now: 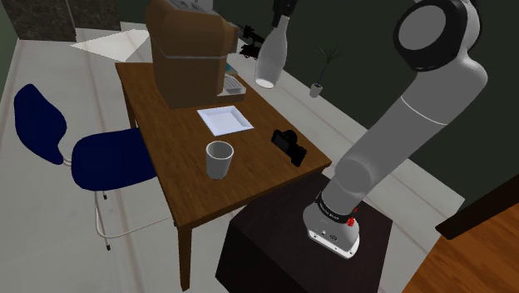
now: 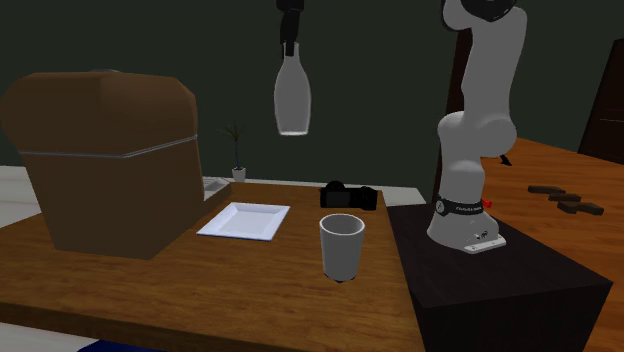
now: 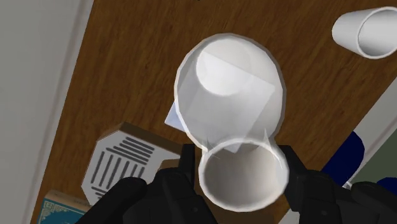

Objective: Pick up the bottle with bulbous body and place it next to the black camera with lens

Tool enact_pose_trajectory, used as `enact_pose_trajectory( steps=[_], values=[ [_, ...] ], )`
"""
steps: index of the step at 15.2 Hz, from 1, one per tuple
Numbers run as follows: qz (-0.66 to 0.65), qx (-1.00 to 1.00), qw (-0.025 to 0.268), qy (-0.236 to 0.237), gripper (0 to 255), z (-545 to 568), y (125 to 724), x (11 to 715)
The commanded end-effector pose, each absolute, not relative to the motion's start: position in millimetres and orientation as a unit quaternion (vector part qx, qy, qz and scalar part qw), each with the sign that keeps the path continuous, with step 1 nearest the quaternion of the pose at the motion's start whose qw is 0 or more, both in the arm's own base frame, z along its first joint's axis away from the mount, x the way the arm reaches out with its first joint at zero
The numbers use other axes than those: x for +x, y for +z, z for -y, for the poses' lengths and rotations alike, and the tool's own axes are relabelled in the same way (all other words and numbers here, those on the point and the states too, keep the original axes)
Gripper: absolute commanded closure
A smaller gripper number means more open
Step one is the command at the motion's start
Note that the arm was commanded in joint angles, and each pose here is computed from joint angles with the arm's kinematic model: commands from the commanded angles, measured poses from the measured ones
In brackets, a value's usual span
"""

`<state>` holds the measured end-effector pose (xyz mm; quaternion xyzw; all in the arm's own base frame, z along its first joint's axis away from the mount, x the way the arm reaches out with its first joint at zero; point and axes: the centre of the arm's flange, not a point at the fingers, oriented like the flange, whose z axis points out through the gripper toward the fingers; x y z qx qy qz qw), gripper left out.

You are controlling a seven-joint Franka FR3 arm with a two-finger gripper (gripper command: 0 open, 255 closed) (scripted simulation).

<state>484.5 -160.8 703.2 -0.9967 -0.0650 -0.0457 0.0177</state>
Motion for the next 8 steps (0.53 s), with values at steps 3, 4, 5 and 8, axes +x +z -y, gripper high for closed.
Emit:
enact_pose_trajectory(
  steps=[3,4,5,8],
  values=[
    [0.066,-0.997,0.017,-0.046,255,211,720,472],
    [0.066,-0.997,0.017,-0.046,255,223,724,468],
    [0.066,-0.997,0.017,-0.046,255,235,728,465],
    [0.066,-0.997,0.017,-0.046,255,272,741,456]
  ],
)
